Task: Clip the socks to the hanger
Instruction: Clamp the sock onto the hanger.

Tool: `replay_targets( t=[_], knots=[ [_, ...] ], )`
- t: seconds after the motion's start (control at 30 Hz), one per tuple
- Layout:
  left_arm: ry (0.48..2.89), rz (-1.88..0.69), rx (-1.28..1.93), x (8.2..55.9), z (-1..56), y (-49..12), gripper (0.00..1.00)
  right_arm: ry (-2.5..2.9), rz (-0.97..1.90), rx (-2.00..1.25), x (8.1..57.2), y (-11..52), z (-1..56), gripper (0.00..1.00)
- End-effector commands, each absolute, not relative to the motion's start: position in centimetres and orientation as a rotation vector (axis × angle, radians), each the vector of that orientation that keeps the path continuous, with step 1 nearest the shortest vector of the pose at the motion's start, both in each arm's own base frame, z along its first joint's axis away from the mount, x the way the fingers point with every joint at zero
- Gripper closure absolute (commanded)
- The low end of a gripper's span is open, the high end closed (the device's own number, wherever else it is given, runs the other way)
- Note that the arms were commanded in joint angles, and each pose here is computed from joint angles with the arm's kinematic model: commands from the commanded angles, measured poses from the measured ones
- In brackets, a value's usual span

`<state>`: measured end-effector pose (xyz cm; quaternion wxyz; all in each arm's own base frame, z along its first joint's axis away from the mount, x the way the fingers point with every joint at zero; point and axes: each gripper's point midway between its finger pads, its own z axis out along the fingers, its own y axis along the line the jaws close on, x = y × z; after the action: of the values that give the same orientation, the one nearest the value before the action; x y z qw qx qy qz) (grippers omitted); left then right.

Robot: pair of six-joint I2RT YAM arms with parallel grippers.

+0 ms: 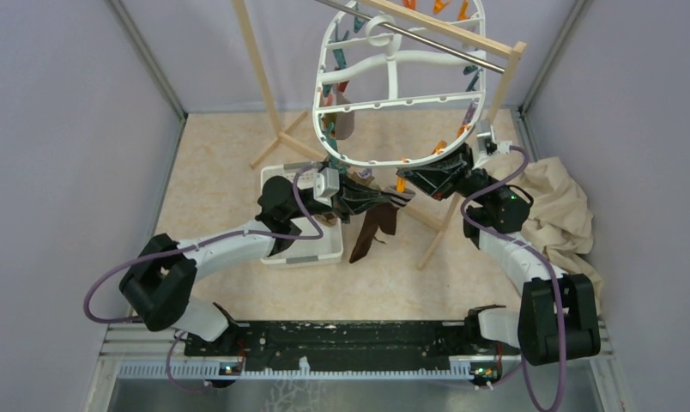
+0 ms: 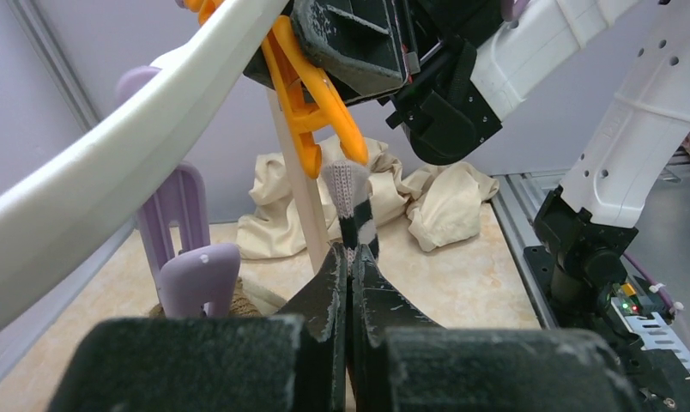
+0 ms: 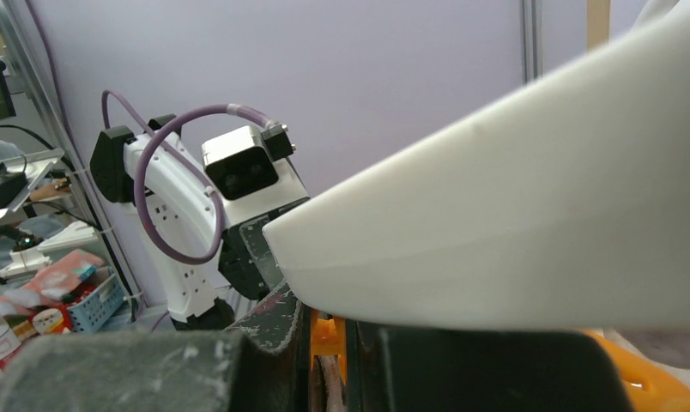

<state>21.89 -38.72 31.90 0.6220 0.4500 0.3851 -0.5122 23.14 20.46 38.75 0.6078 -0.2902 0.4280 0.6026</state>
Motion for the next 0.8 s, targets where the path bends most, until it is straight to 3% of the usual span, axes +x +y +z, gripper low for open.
replay_targets(
  t=[0.0,0.77],
  knots=[
    [0.828,-1.193,1.015,21.6,33.1,-38.8,1.00,0.886,1.342,-0.896,19.4,21.0,38.5,1.00],
    [0.847,-1.227,1.014,22.0,34.7,-39.6,1.00,0.905,1.345,-0.904,19.6,21.1,37.7,1.00]
  ],
)
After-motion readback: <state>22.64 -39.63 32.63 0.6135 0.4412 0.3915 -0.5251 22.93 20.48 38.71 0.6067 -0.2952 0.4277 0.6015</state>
